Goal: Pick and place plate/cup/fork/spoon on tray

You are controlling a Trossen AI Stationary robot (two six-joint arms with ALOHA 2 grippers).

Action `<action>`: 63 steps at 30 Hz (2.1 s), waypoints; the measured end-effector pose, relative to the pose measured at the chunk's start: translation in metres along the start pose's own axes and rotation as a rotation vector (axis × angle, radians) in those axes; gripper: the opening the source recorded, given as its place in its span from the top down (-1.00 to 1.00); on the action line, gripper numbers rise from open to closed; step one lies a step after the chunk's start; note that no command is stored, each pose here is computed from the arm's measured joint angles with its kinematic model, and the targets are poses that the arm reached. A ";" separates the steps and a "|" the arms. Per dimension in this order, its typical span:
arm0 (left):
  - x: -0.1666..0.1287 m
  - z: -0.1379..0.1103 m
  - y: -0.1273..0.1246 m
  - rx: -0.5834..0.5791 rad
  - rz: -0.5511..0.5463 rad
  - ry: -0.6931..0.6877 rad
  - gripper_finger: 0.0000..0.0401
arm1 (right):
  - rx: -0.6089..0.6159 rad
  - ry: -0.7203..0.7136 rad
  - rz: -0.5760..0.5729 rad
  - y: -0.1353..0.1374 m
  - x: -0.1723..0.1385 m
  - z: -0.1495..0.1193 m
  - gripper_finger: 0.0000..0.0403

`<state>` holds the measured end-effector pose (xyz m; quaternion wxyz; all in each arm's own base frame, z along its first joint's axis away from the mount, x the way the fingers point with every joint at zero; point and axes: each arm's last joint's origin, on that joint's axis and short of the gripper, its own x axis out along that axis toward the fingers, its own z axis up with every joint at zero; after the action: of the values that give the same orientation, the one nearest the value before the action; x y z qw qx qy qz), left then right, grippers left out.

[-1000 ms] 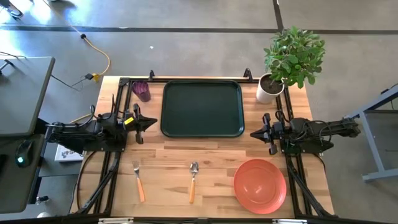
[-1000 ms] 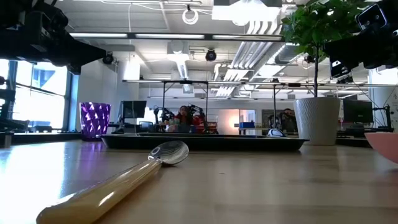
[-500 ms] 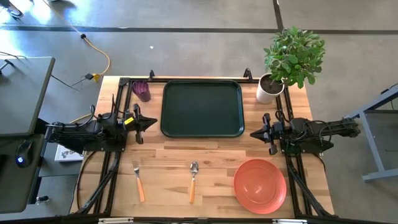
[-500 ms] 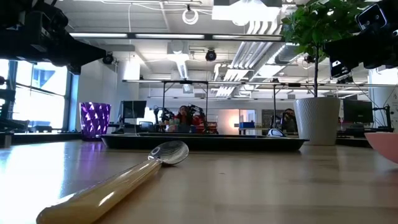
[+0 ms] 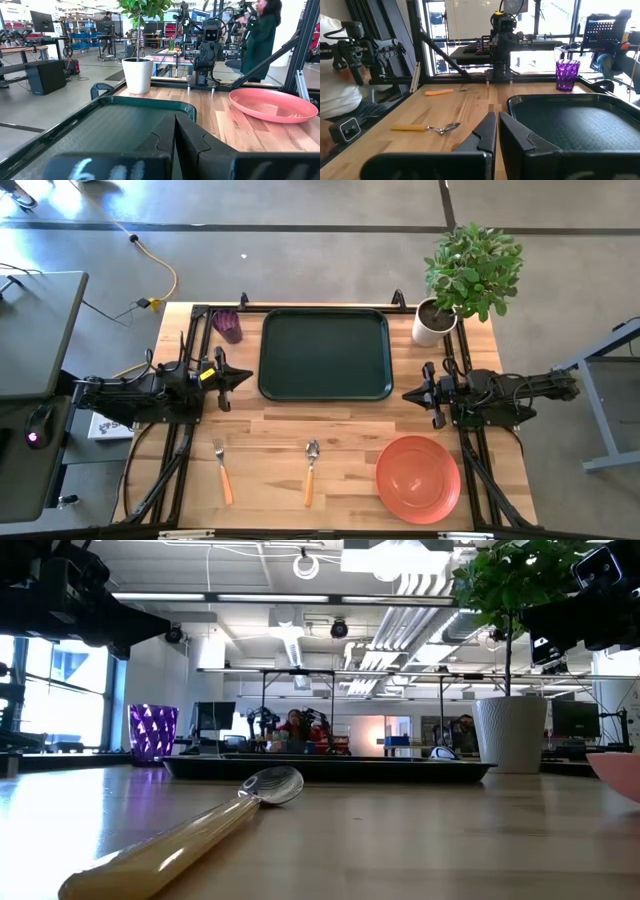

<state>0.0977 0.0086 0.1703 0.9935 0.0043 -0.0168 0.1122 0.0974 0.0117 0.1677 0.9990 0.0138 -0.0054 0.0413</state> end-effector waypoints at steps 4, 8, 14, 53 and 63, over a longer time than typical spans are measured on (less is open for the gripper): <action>0.000 0.000 0.000 0.000 0.000 -0.001 0.98 | 0.000 0.000 0.000 0.000 0.000 0.000 0.94; 0.000 0.001 0.000 -0.001 0.001 -0.008 0.98 | 0.000 0.000 0.000 0.000 0.000 0.000 0.94; 0.000 0.001 0.000 -0.002 0.008 -0.010 0.98 | 0.000 0.000 0.000 0.000 0.000 0.000 0.94; 0.001 0.021 0.007 0.139 0.266 -0.175 0.98 | 0.029 -0.119 -0.139 -0.006 -0.001 0.011 0.94; 0.006 0.019 0.016 0.195 0.389 -0.127 0.98 | 0.201 -0.105 -0.388 -0.013 -0.002 0.006 0.94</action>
<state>0.0992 0.0248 0.1892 0.9450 0.1041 -0.0687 0.3022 0.0961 -0.0013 0.1730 0.9802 0.1161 -0.0503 -0.1523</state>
